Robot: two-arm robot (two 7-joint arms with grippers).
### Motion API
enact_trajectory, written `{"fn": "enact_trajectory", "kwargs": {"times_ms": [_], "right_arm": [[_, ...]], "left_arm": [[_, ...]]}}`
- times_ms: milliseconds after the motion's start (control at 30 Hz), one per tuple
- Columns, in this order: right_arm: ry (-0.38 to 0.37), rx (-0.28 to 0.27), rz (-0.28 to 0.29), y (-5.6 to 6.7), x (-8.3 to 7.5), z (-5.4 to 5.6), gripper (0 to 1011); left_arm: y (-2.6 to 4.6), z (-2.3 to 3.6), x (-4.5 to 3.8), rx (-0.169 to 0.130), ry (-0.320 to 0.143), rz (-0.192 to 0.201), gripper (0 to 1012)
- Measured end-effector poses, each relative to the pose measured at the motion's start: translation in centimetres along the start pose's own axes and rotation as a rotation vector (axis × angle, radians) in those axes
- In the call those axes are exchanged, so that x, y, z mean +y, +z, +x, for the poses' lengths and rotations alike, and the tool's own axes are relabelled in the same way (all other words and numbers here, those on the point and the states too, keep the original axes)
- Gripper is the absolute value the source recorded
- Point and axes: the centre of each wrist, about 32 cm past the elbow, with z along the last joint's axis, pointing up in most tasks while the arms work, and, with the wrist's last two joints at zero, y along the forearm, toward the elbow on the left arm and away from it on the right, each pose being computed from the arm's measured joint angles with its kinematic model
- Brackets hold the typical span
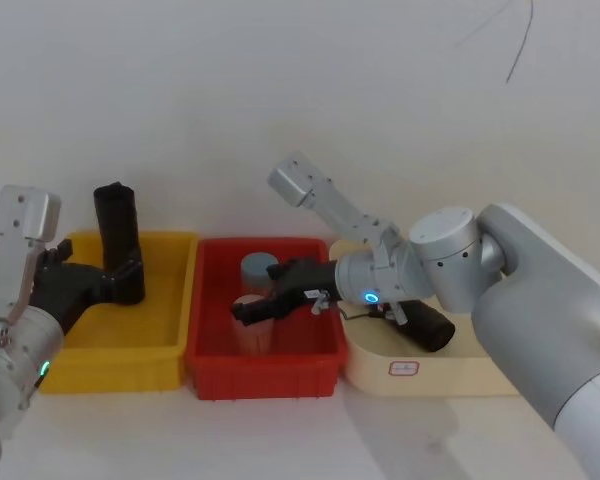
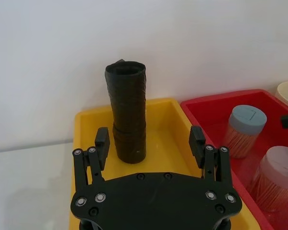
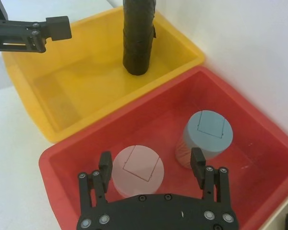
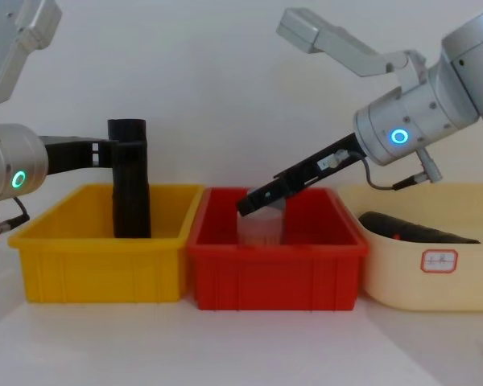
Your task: Pick up the garbage bag with the one hand and transfer it to the other hand.
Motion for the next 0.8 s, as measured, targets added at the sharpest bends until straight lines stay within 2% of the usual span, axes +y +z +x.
{"fn": "enact_trajectory", "kwargs": {"times_ms": [367, 800], "right_arm": [[0.015, 0.029, -0.006, -1.1, 0.7, 0.6, 1001], [0.026, 0.028, -0.033, -2.0, 1.3, 1.0, 1001]], "left_arm": [[0.0, 0.0, 0.0, 0.0, 0.0, 0.0, 1001], [0.0, 0.0, 0.0, 0.0, 0.0, 0.0, 1001]]}}
